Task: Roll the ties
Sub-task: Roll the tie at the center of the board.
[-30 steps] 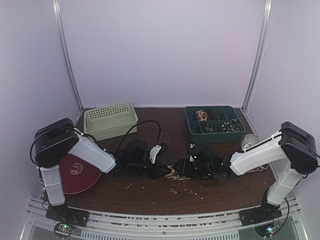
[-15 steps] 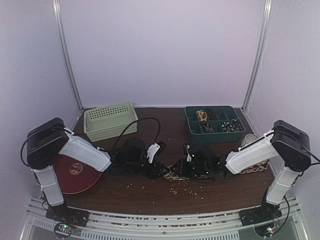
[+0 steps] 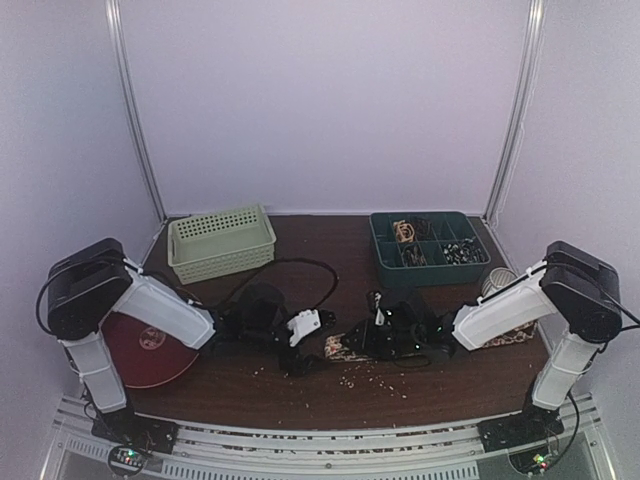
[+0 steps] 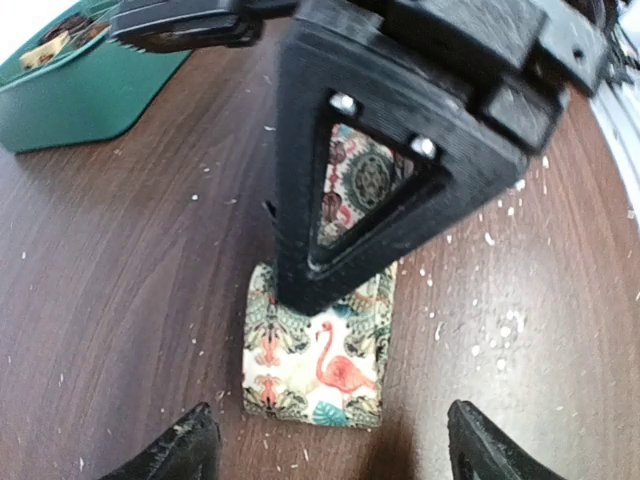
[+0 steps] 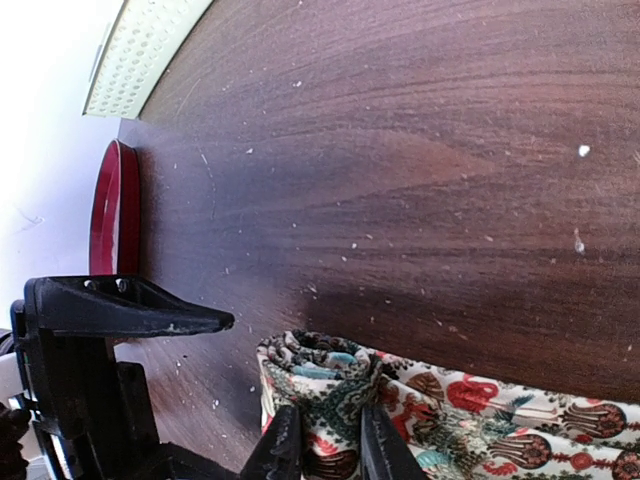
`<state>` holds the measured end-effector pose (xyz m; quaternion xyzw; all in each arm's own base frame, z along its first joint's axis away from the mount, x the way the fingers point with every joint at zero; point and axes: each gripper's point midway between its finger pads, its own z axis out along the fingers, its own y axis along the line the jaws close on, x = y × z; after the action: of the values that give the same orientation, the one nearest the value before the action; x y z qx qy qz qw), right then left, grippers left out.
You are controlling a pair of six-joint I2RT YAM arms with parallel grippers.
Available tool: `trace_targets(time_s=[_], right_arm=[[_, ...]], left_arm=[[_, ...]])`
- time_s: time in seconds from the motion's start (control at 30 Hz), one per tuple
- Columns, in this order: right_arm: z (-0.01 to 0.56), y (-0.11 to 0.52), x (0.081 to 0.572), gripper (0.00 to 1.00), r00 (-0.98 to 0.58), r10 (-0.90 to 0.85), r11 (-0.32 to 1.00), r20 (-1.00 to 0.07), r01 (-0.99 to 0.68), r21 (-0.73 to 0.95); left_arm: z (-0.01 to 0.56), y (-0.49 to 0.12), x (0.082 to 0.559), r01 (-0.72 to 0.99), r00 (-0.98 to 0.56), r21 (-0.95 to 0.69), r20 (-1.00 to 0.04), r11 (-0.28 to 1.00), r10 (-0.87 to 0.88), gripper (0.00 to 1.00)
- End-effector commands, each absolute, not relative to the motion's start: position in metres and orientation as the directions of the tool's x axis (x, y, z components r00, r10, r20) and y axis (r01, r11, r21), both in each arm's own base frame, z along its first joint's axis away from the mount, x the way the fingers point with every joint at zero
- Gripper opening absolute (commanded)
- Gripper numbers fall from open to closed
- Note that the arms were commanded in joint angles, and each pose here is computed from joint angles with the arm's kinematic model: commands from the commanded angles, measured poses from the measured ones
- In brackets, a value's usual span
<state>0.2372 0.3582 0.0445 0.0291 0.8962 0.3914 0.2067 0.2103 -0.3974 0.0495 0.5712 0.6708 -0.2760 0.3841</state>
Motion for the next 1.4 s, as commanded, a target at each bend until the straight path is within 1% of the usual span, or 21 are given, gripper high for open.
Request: trace_targets(time_s=[0.0,0.33,0.4,0.5,0.63,0.7,0.73,0.8,0.83,0.9,1.03,1.1,1.17,1.27,1.37], right_arm=[[0.035,0.353,0.232,0.21,-0.920,0.212,0.701,-0.328,-0.091,0.708],[0.035,0.354,0.233,0.21,-0.918,0.199,0.705,-0.343,-0.109,0.701],[0.035,0.353,0.233,0.21,-0.917,0.198,0.707,-0.345,-0.110,0.698],[0.034,0.351,0.233,0.21,-0.917,0.199,0.710,-0.347,-0.109,0.695],[0.034,0.348,0.234,0.21,-0.914,0.200,0.716,-0.352,-0.109,0.689],[0.034,0.347,0.234,0.22,-0.914,0.198,0.717,-0.354,-0.111,0.688],[0.033,0.347,0.234,0.22,-0.912,0.196,0.715,-0.360,-0.118,0.689],[0.029,0.344,0.233,0.23,-0.911,0.193,0.723,-0.365,-0.119,0.680],[0.028,0.343,0.234,0.24,-0.910,0.191,0.727,-0.368,-0.120,0.676],[0.028,0.342,0.233,0.24,-0.910,0.191,0.728,-0.369,-0.121,0.674],[0.031,0.343,0.233,0.23,-0.908,0.189,0.723,-0.374,-0.129,0.678],[0.032,0.343,0.234,0.22,-0.907,0.190,0.722,-0.376,-0.130,0.680],[0.032,0.345,0.234,0.22,-0.908,0.186,0.719,-0.376,-0.135,0.681],[0.027,0.348,0.234,0.22,-0.913,0.170,0.725,-0.371,-0.139,0.675],[0.028,0.346,0.235,0.21,-0.907,0.170,0.733,-0.384,-0.144,0.665]], left_arm=[[0.044,-0.410,0.211,0.982,0.093,0.171,-0.818,0.086,0.567,0.79],[0.018,-0.420,0.219,0.983,0.134,0.183,-0.768,0.013,0.626,0.79],[0.016,-0.421,0.220,0.983,0.139,0.183,-0.766,0.006,0.627,0.78],[0.016,-0.422,0.219,0.984,0.153,0.179,-0.770,-0.021,0.619,0.73],[0.013,-0.419,0.215,0.984,0.165,0.174,-0.760,-0.047,0.629,0.60],[0.011,-0.418,0.211,0.985,0.167,0.161,-0.760,-0.067,0.628,0.54],[0.010,-0.417,0.208,0.985,0.168,0.153,-0.765,-0.077,0.622,0.49],[0.011,-0.418,0.205,0.986,0.166,0.146,-0.775,-0.083,0.610,0.35],[0.011,-0.417,0.206,0.986,0.162,0.146,-0.775,-0.076,0.611,0.34],[0.011,-0.417,0.209,0.986,0.161,0.155,-0.771,-0.064,0.616,0.44],[0.010,-0.415,0.210,0.984,0.168,0.165,-0.759,-0.064,0.629,0.45],[0.009,-0.412,0.214,0.982,0.172,0.182,-0.746,-0.052,0.644,0.51],[0.010,-0.406,0.218,0.981,0.166,0.193,-0.733,-0.032,0.659,0.54],[0.021,-0.395,0.228,0.982,0.113,0.185,-0.742,0.039,0.660,0.61],[0.035,-0.384,0.228,0.984,0.051,0.150,-0.759,0.099,0.649,0.64]])
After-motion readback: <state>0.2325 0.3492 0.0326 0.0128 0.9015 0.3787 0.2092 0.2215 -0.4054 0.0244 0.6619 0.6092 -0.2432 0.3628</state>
